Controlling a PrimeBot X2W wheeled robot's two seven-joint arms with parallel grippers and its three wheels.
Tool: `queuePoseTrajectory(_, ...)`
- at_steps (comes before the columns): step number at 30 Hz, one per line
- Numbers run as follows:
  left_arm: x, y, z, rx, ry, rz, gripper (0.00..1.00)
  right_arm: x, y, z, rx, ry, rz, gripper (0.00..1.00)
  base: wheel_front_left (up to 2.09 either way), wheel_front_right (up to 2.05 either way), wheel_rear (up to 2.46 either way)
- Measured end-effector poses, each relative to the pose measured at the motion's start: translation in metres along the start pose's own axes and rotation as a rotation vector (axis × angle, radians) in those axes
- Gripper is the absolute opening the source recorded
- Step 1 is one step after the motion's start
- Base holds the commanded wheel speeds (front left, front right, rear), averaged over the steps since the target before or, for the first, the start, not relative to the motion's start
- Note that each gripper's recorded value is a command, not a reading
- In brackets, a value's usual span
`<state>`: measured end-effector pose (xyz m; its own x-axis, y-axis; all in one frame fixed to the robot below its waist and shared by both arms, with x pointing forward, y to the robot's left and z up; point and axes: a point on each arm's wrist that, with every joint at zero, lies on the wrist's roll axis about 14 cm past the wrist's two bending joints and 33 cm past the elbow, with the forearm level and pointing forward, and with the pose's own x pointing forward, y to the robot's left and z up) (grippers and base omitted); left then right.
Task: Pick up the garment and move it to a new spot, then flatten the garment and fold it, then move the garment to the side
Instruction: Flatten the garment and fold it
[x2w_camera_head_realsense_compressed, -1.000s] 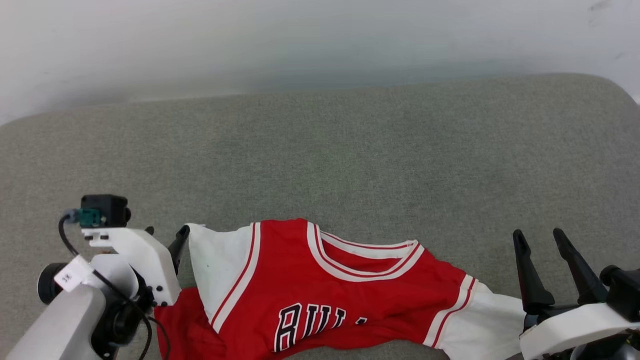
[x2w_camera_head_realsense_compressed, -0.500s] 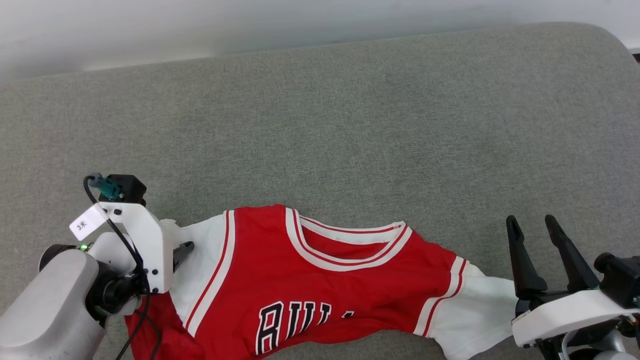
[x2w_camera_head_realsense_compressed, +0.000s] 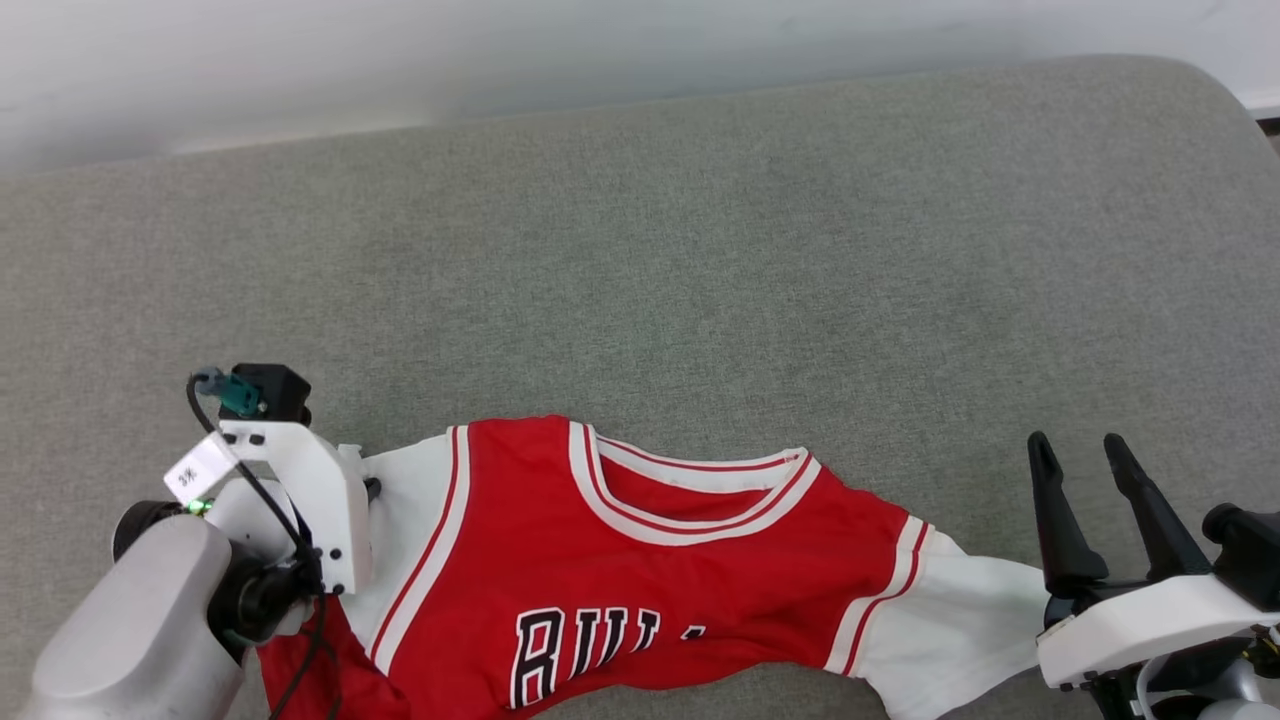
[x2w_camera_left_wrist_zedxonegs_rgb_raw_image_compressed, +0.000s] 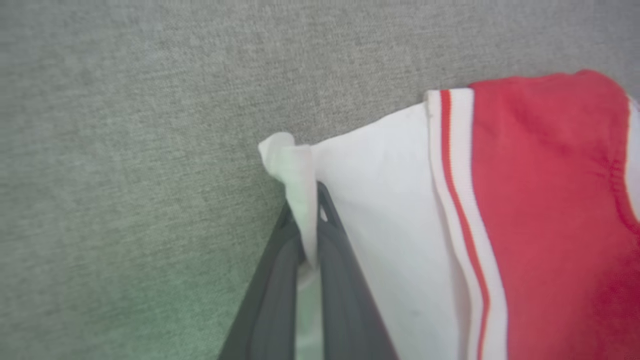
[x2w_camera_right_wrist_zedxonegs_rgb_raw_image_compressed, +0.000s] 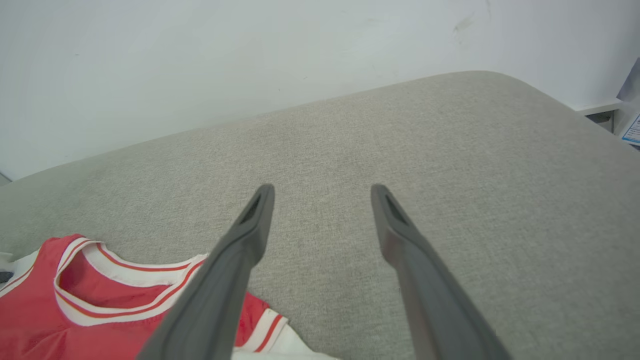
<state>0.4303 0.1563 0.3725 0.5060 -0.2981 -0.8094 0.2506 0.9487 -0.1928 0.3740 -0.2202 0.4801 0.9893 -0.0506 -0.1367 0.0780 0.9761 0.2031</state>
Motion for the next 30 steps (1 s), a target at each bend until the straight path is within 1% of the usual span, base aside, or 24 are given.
queuePoseTrajectory(4, -0.012, 0.01, 0.018, -0.006, -0.143, 0.054, 0.0, -0.002, -0.006, 0.001, 0.014, 0.01, -0.015, 1.0, 0.0, 0.0, 0.0)
queuePoseTrajectory(8, -0.031, 0.019, 0.039, -0.013, -0.29, 0.111, 0.0, -0.006, -0.014, -0.008, 0.02, 0.078, -0.039, 1.0, 0.0, 0.0, 0.0)
queuePoseTrajectory(10, -0.041, 0.02, 0.045, -0.019, -0.345, 0.118, 0.0, -0.01, -0.016, -0.019, 0.018, 0.148, -0.04, 1.0, 0.0, 0.0, 0.0)
queuePoseTrajectory(14, -0.06, 0.023, 0.051, -0.038, -0.43, 0.141, 0.0, -0.025, -0.032, -0.043, -0.02, 0.347, -0.05, 1.0, 0.0, 0.0, 0.0)
queuePoseTrajectory(17, -0.072, 0.024, 0.052, -0.045, -0.465, 0.153, 0.0, -0.034, -0.039, -0.054, -0.048, 0.476, -0.05, 1.0, 0.0, 0.0, 0.0)
queuePoseTrajectory(22, -0.084, 0.021, 0.054, -0.044, -0.503, 0.155, 0.0, -0.039, -0.031, -0.066, -0.087, 0.626, 0.0, 1.0, 0.0, 0.0, 0.0)
queuePoseTrajectory(30, -0.085, 0.015, 0.055, -0.041, -0.518, 0.139, 0.0, -0.011, -0.007, -0.08, -0.15, 0.737, 0.107, 1.0, 0.0, 0.0, 0.0)
